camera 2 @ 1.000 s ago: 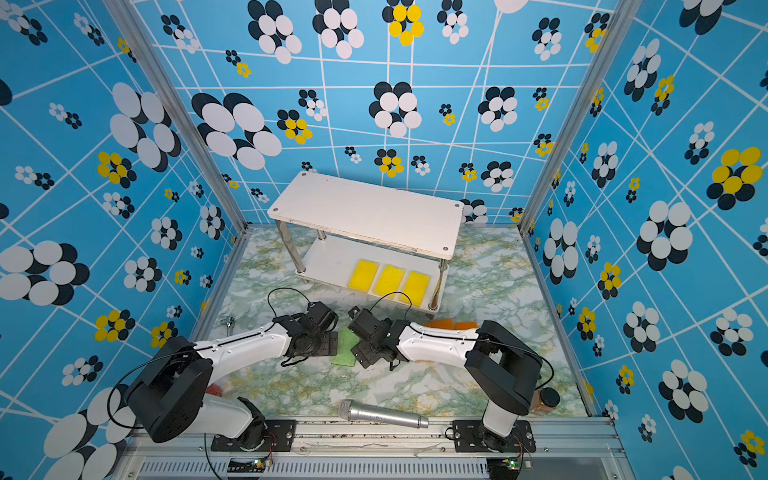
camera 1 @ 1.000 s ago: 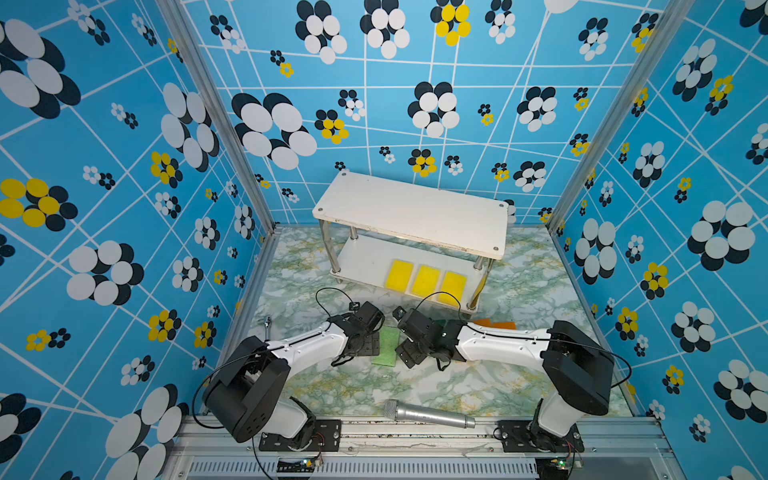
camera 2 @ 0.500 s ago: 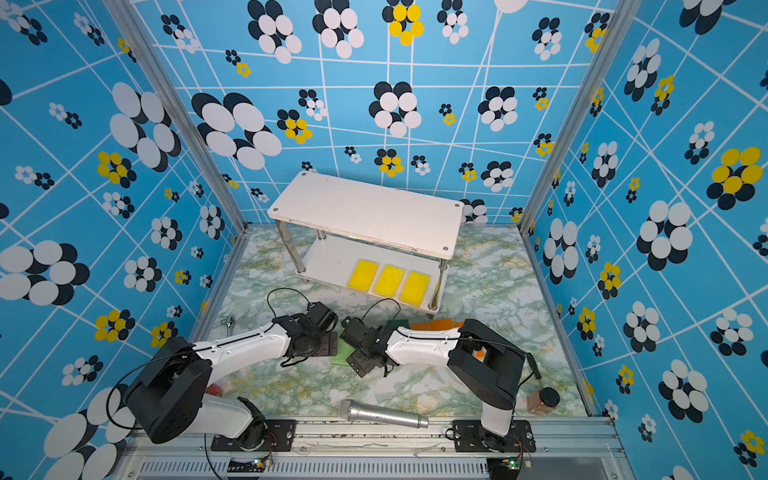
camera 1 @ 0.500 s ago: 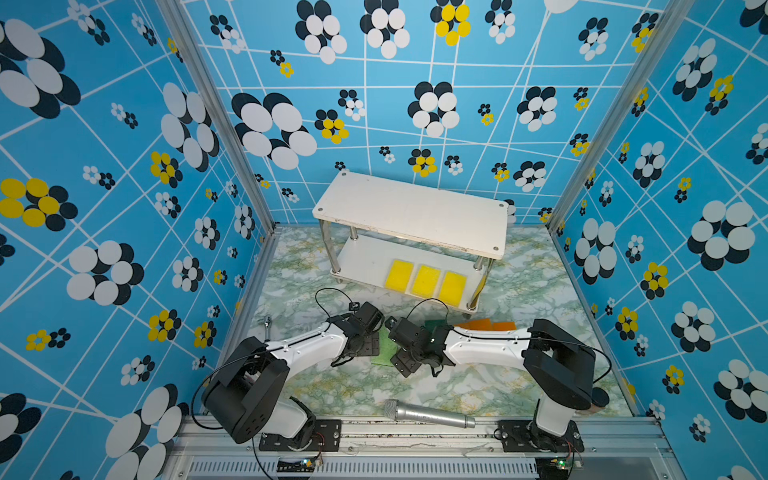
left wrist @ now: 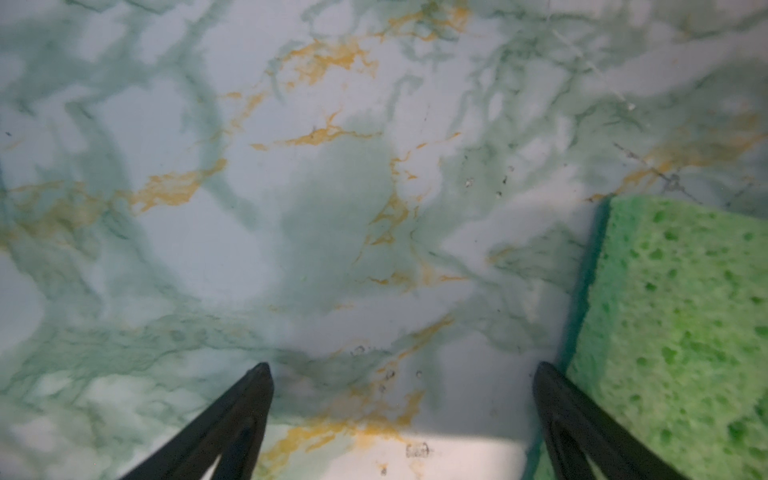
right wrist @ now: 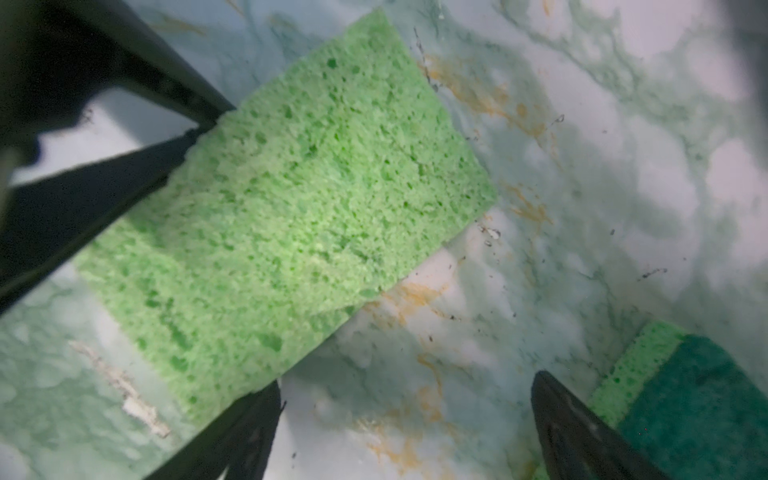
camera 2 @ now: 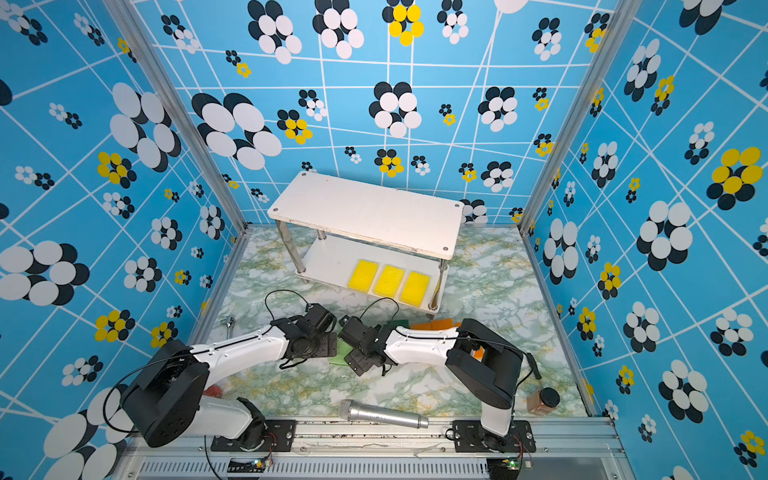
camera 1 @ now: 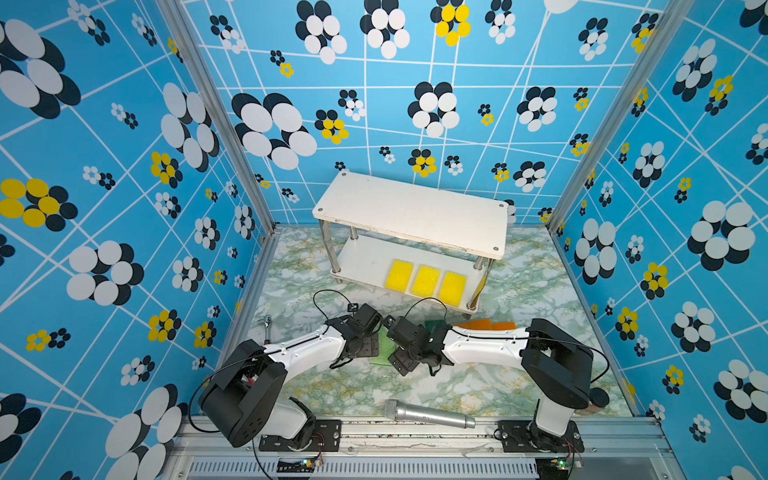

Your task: Place and organize the cleaning sponges onto the shelf

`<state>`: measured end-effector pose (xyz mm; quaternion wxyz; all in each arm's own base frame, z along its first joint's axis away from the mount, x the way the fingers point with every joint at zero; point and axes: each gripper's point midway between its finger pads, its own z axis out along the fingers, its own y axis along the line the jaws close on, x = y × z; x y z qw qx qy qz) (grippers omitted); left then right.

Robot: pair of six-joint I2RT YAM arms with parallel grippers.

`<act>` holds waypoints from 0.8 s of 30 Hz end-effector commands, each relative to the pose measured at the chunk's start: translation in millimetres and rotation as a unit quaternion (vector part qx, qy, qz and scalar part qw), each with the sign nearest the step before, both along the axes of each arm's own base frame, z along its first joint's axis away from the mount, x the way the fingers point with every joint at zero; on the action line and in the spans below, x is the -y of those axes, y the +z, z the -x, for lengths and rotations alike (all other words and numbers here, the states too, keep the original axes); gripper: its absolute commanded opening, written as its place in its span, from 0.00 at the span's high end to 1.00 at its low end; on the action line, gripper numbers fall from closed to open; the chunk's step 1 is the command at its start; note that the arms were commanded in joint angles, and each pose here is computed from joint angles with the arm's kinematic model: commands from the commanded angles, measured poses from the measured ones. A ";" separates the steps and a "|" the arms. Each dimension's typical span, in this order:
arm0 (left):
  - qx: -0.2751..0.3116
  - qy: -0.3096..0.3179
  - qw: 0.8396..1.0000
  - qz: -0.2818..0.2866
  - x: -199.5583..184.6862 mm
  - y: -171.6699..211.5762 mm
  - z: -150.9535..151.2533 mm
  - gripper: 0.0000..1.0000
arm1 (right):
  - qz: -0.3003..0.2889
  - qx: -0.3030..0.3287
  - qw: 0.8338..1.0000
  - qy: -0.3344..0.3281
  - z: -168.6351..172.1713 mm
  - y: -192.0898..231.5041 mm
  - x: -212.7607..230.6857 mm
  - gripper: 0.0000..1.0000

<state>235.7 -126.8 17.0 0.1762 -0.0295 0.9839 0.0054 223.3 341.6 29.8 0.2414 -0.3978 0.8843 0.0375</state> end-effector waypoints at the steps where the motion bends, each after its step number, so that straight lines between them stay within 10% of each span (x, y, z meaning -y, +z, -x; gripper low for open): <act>1: -0.043 -0.009 0.999 -0.025 -11.4 -13.8 22.5 0.01 | -0.034 0.028 0.999 0.006 -10.9 22.3 -17.7 0.04; 24: -0.037 -0.008 0.999 -0.026 -12.6 -7.9 22.3 0.01 | -0.081 0.079 0.993 0.044 -24.0 67.6 -44.0 0.04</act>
